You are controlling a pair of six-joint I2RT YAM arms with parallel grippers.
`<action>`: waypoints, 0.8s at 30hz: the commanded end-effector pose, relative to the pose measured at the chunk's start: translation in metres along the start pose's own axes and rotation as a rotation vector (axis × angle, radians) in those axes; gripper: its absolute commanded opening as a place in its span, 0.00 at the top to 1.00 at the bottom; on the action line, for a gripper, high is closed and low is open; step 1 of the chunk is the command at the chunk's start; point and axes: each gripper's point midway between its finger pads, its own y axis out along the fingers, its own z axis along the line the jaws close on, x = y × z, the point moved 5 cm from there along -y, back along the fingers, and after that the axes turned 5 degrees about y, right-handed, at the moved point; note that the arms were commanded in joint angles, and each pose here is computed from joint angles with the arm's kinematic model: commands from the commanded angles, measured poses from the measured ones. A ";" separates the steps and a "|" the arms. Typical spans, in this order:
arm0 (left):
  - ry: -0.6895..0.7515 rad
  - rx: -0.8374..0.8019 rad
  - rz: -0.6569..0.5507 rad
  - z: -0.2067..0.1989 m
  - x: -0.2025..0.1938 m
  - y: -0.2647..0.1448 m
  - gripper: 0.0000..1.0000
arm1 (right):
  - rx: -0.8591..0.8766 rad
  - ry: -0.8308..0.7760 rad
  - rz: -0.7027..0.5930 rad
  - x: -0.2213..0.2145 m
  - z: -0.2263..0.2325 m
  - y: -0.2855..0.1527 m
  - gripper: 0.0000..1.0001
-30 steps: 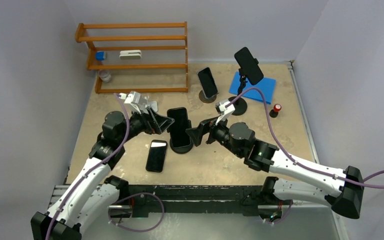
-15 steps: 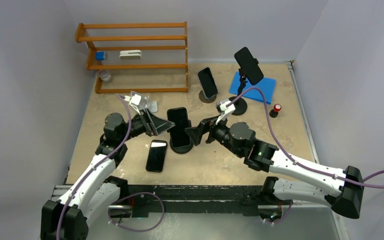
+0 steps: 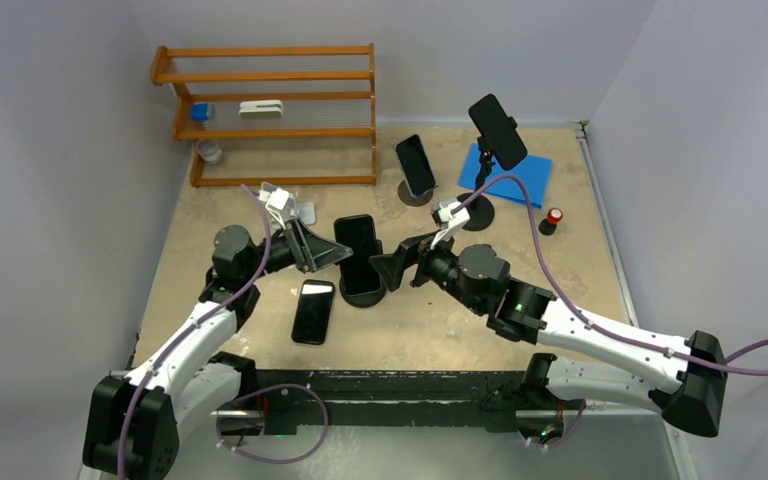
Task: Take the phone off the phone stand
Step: Adjust the phone stand with the phone at the center of the board.
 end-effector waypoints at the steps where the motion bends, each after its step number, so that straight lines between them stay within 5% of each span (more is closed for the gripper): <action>1: 0.050 -0.072 -0.010 -0.010 0.006 0.000 0.41 | 0.031 0.018 -0.047 0.011 0.008 0.001 0.01; 12: 0.043 -0.099 0.032 -0.008 -0.002 0.005 0.46 | 0.022 0.014 -0.042 0.009 0.007 0.004 0.01; 24: 0.052 -0.121 0.039 -0.014 0.001 0.011 0.79 | 0.017 0.013 -0.046 0.009 0.006 0.004 0.01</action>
